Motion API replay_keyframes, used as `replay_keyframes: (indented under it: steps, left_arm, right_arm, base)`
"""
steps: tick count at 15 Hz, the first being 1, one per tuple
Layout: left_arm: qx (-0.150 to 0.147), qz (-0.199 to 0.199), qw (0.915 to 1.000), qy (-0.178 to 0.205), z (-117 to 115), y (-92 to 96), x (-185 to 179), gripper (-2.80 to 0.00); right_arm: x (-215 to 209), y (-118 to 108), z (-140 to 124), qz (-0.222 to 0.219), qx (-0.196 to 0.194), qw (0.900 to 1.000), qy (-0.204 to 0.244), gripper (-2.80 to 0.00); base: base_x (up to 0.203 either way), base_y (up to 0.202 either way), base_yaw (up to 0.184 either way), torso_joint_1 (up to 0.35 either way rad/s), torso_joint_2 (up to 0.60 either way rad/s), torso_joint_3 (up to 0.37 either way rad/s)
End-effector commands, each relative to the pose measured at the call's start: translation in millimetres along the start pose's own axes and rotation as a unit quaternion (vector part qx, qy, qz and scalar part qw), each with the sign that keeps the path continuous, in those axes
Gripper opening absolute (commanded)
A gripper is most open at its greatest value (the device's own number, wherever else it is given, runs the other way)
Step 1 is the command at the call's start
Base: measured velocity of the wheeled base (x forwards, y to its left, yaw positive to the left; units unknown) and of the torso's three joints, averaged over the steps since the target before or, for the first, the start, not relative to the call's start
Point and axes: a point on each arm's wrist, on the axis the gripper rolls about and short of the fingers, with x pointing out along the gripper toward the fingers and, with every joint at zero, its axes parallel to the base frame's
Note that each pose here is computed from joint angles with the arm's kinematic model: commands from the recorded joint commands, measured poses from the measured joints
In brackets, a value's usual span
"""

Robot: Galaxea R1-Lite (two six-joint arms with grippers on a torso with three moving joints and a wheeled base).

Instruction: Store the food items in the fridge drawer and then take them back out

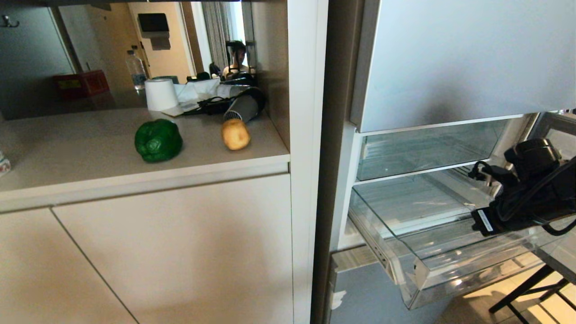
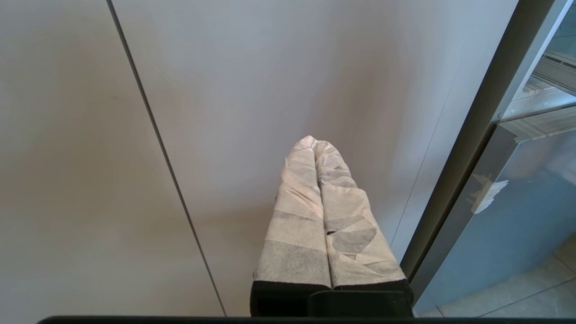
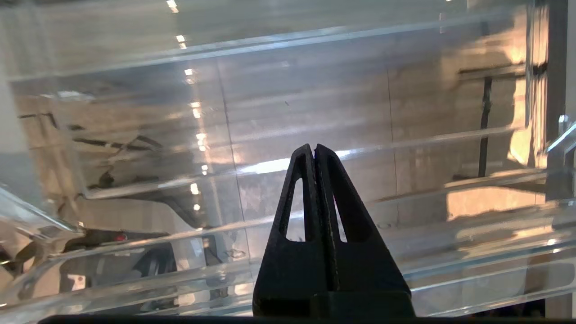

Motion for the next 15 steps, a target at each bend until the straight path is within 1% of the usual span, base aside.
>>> replay_keyframes:
  steps: [1, 5, 7, 10, 12, 13, 15]
  left_arm:
    - [0.0, 0.0, 1.0, 0.0, 0.0, 0.0, 0.0, -2.8]
    - [0.0, 0.0, 1.0, 0.0, 0.0, 0.0, 0.0, -2.8]
    - [0.0, 0.0, 1.0, 0.0, 0.0, 0.0, 0.0, -2.8]
    - [0.0, 0.0, 1.0, 0.0, 0.0, 0.0, 0.0, -2.8]
    - [0.0, 0.0, 1.0, 0.0, 0.0, 0.0, 0.0, -2.8]
    - [0.0, 0.0, 1.0, 0.0, 0.0, 0.0, 0.0, -2.8]
    - [0.0, 0.0, 1.0, 0.0, -0.1, 0.0, 0.0, -2.8]
  right_arm:
    - [-0.3, -1.2, -3.0, -0.001, 0.002, 1.0, 0.004, -2.8]
    - [-17.6, 1.7, -19.8, -0.003, 0.002, 1.0, 0.006, -2.8]
    - [-26.7, 3.6, -31.5, -0.004, -0.004, 1.0, 0.009, -2.8]
    - [-39.6, 5.6, -44.2, -0.024, -0.01, 1.0, 0.01, -2.8]
    - [-41.7, 4.2, -38.2, -0.027, -0.011, 1.0, -0.001, -2.8]
    - [-41.8, 3.9, -32.1, -0.028, -0.011, 0.999, -0.014, -2.8]
    - [-37.2, 7.3, -16.5, -0.028, -0.02, 0.998, -0.056, -2.8]
  base:
    - [0.0, 0.0, 0.0, 0.0, 0.0, 0.0]
    - [0.0, 0.0, 0.0, 0.0, 0.0, 0.0]
    - [0.0, 0.0, 0.0, 0.0, 0.0, 0.0]
    - [0.0, 0.0, 0.0, 0.0, 0.0, 0.0]
    - [0.0, 0.0, 0.0, 0.0, 0.0, 0.0]
    - [0.0, 0.0, 0.0, 0.0, 0.0, 0.0]
    - [0.0, 0.0, 0.0, 0.0, 0.0, 0.0]
